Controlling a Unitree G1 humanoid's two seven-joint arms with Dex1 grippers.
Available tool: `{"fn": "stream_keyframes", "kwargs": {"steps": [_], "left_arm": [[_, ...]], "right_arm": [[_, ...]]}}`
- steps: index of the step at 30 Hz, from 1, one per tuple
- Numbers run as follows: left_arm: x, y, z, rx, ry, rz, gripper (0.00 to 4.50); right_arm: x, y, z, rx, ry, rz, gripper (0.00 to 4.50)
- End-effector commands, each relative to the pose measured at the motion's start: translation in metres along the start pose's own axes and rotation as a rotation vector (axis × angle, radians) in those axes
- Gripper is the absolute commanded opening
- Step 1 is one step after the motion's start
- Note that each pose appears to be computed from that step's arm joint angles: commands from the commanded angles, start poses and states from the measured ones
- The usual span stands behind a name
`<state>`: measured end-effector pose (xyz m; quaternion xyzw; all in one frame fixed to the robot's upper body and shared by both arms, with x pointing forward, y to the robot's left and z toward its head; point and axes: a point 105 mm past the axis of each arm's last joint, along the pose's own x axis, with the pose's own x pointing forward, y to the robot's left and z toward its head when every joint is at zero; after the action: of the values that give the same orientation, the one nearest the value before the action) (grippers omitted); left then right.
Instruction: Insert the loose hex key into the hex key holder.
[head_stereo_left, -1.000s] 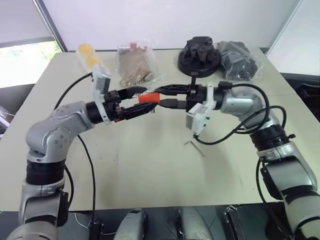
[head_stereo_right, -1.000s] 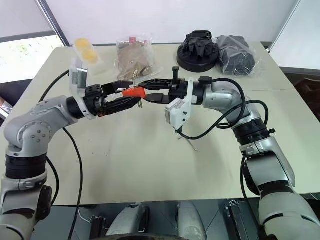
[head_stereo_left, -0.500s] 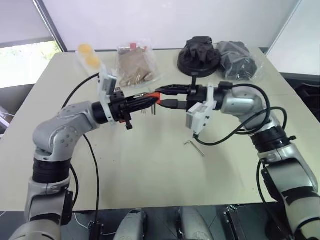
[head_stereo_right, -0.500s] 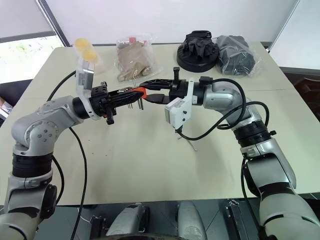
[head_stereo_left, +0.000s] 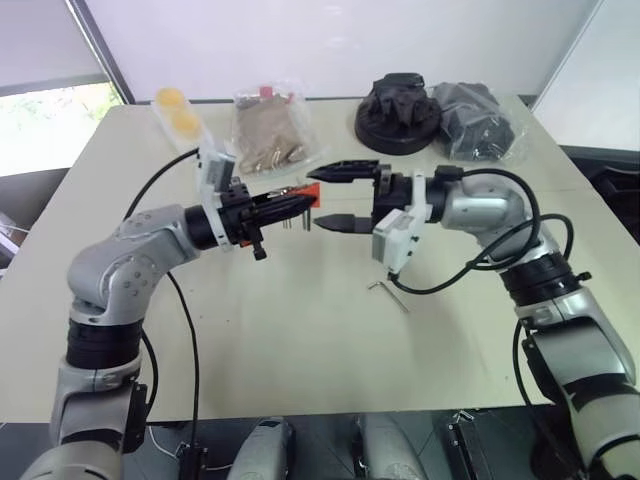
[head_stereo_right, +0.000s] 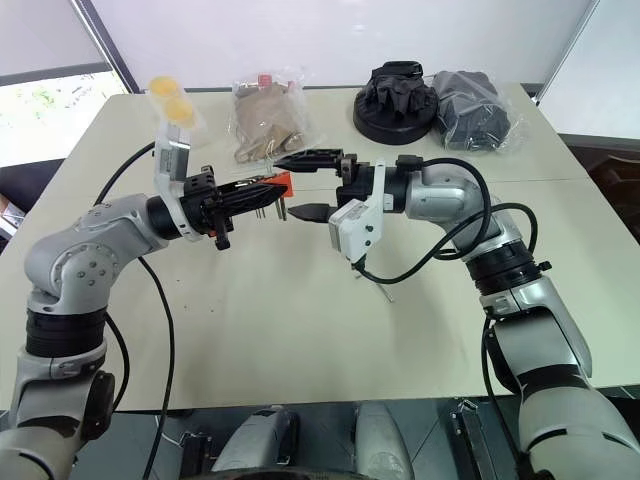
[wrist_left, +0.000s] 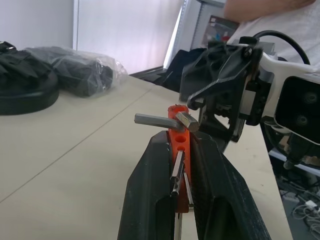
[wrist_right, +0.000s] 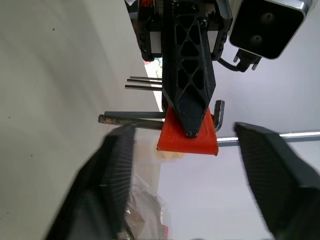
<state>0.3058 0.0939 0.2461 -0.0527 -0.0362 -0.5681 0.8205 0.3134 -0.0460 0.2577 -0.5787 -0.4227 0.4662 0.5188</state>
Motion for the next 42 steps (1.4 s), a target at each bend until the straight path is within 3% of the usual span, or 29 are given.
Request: {"fn": "stream_keyframes", "kwargs": {"steps": [1, 4, 9, 13, 16, 21, 25, 37, 40, 42], "left_arm": [[-0.001, -0.004, 0.010, 0.050, -0.024, -0.007, 0.00], [-0.002, -0.003, 0.010, 0.060, -0.022, -0.001, 0.00], [-0.012, -0.001, 0.010, 0.117, -0.002, 0.039, 0.00], [-0.021, -0.001, 0.008, 0.127, 0.010, 0.073, 0.00], [-0.024, -0.002, 0.003, 0.132, 0.022, 0.082, 0.00], [-0.025, -0.006, -0.002, 0.125, 0.024, 0.097, 0.00], [-0.028, -0.009, -0.004, 0.120, 0.033, 0.102, 0.00], [-0.028, -0.011, -0.004, 0.120, 0.047, 0.111, 0.00], [-0.029, -0.010, -0.003, 0.123, 0.051, 0.113, 0.00], [-0.029, -0.011, -0.002, 0.125, 0.053, 0.114, 0.00]], "right_arm": [[-0.004, -0.010, 0.003, -0.007, 0.001, -0.018, 4.42], [-0.010, -0.001, -0.009, 0.062, 0.073, 0.034, 4.42], [-0.044, 0.014, -0.039, 0.692, 0.245, 0.081, 4.42], [-0.068, 0.037, -0.033, 1.181, 0.375, 0.154, 4.42], [-0.078, 0.057, -0.018, 1.348, 0.474, 0.219, 4.42], [-0.090, 0.115, -0.004, 1.420, 0.706, 0.310, 4.42], [-0.090, 0.141, -0.006, 1.423, 0.809, 0.286, 4.42], [-0.083, 0.160, -0.015, 1.411, 0.898, 0.218, 4.42], [-0.082, 0.164, -0.015, 1.413, 0.907, 0.224, 3.64], [-0.083, 0.167, -0.014, 1.419, 0.910, 0.234, 2.68]]}}
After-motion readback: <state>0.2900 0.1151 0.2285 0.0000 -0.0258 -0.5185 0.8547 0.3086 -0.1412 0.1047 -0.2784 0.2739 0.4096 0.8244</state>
